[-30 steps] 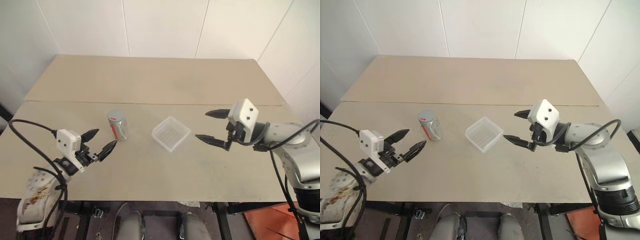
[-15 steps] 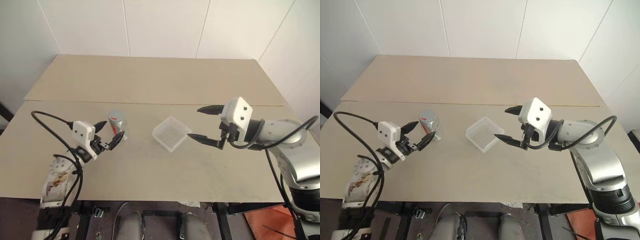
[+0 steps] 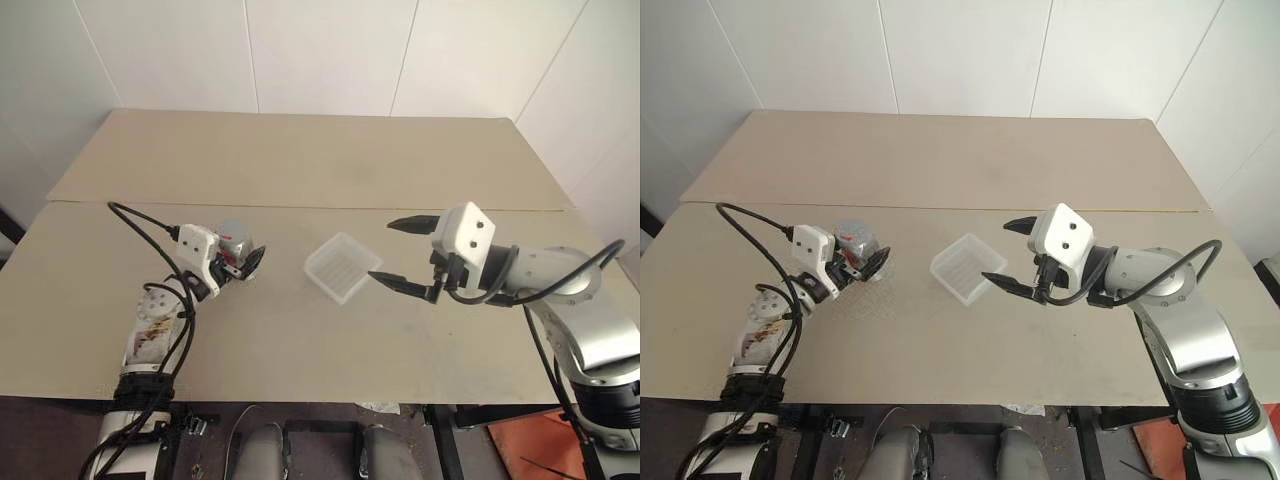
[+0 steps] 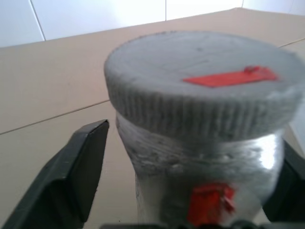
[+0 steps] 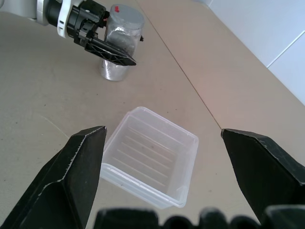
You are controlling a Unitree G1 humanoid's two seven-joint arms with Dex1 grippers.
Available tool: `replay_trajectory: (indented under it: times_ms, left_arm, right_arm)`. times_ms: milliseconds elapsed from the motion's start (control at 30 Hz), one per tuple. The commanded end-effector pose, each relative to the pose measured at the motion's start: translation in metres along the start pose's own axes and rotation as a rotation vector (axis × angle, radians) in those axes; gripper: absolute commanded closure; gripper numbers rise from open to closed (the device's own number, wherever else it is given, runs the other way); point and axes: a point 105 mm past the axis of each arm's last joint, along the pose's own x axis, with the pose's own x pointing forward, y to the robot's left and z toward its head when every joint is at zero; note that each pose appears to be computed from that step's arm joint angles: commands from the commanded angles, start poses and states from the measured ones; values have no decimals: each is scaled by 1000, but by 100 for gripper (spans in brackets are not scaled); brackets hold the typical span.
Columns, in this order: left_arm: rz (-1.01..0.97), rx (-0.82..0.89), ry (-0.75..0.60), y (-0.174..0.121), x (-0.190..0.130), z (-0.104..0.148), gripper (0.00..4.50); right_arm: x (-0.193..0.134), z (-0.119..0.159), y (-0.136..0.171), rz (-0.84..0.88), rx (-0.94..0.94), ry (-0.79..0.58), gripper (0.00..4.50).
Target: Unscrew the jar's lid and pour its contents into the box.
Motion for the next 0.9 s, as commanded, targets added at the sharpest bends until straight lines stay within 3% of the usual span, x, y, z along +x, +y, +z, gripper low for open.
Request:
replay_trajectory:
  times_ms: [33, 167, 333, 567, 900]
  left_arm:
    - [13, 31, -41, 2, 4, 12, 122]
    - [24, 46, -61, 2, 1, 22, 255]
    - [-120, 107, -80, -12, -5, 49, 257]
    - [-644, 75, -70, -40, -35, 101, 257]
    - [-882, 14, -83, -68, -12, 117, 257]
  right_arm:
    - [-1, 11, -2, -26, -41, -32, 0]
    - [1, 13, 0, -23, -41, -45, 0]
    - [19, 32, 1, -6, 7, -105, 0]
    - [52, 88, 0, 164, 147, -323, 0]
    - [91, 110, 7, 237, 214, -316, 0]
